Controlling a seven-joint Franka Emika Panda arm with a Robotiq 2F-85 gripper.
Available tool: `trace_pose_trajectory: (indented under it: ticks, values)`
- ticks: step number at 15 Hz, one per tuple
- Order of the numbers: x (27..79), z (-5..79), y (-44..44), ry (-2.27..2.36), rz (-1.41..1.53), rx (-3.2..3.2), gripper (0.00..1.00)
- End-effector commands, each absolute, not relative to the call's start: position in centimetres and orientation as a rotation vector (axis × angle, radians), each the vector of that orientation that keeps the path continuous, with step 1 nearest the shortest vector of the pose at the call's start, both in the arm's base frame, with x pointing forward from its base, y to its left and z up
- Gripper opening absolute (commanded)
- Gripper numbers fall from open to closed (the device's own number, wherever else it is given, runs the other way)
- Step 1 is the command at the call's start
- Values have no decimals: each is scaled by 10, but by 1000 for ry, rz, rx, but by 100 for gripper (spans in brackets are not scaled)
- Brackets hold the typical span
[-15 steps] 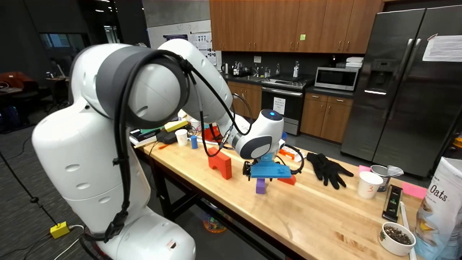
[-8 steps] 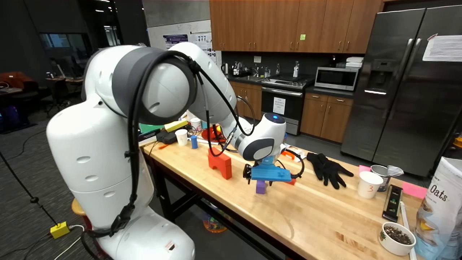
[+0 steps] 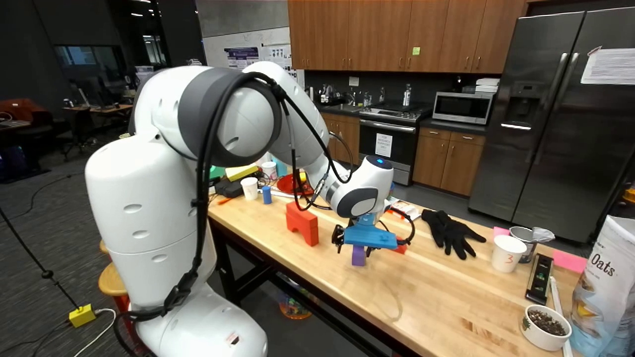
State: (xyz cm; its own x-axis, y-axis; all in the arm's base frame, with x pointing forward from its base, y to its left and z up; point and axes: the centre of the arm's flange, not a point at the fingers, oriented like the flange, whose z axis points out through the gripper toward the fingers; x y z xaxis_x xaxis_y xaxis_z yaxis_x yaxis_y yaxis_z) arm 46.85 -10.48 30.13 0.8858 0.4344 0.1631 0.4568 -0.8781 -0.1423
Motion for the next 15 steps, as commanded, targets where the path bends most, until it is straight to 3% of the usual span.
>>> trace_pose_trajectory:
  ticks: [1, 6, 8, 10, 13, 14, 15]
  values:
    - [479, 303, -108, -634, -140, -2880, 100]
    - [484, 305, -107, -584, -71, -2898, 97]
    - [486, 305, -105, -575, -46, -2898, 75]
    - [489, 305, -104, -568, -25, -2898, 65]
    - [493, 302, -100, -556, 5, -2893, 41]
    - [495, 301, -98, -553, 15, -2891, 48]
    - [496, 300, -97, -553, 24, -2888, 47]
